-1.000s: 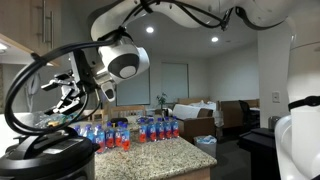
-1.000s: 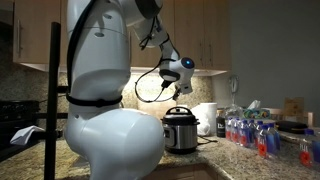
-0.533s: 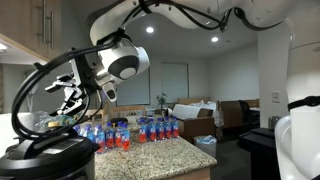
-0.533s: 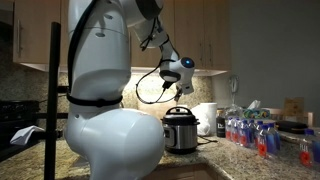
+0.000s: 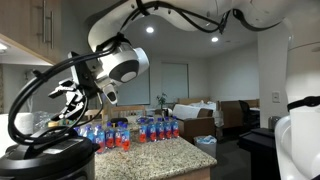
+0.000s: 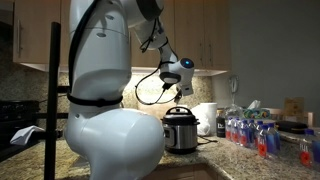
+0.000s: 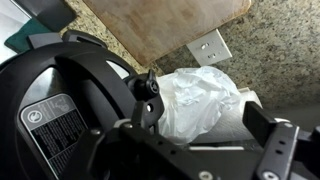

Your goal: Uncover the cooker and put the lid on the counter

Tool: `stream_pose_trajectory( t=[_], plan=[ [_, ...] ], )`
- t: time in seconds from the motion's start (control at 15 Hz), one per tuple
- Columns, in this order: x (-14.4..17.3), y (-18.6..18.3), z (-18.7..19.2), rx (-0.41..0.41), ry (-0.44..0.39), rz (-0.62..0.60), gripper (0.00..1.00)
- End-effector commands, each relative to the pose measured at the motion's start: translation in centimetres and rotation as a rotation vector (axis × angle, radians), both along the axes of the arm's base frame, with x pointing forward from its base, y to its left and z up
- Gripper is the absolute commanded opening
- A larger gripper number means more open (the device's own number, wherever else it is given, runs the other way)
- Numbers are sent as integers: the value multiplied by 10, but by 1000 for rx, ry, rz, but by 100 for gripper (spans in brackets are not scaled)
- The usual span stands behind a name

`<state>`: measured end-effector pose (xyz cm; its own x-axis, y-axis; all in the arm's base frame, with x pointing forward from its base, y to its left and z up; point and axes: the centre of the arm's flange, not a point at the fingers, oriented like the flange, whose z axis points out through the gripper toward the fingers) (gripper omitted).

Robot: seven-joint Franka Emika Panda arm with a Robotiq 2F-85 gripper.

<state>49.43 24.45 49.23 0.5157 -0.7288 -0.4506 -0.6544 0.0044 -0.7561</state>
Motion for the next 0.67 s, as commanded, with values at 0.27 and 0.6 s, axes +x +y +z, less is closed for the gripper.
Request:
stream_pose_trajectory(
  t=[0.27, 0.6],
  plan=[
    [-6, 0, 5, 1, 43, -138, 100],
    [-2, 0, 0, 18, 41, -111, 100]
  ],
)
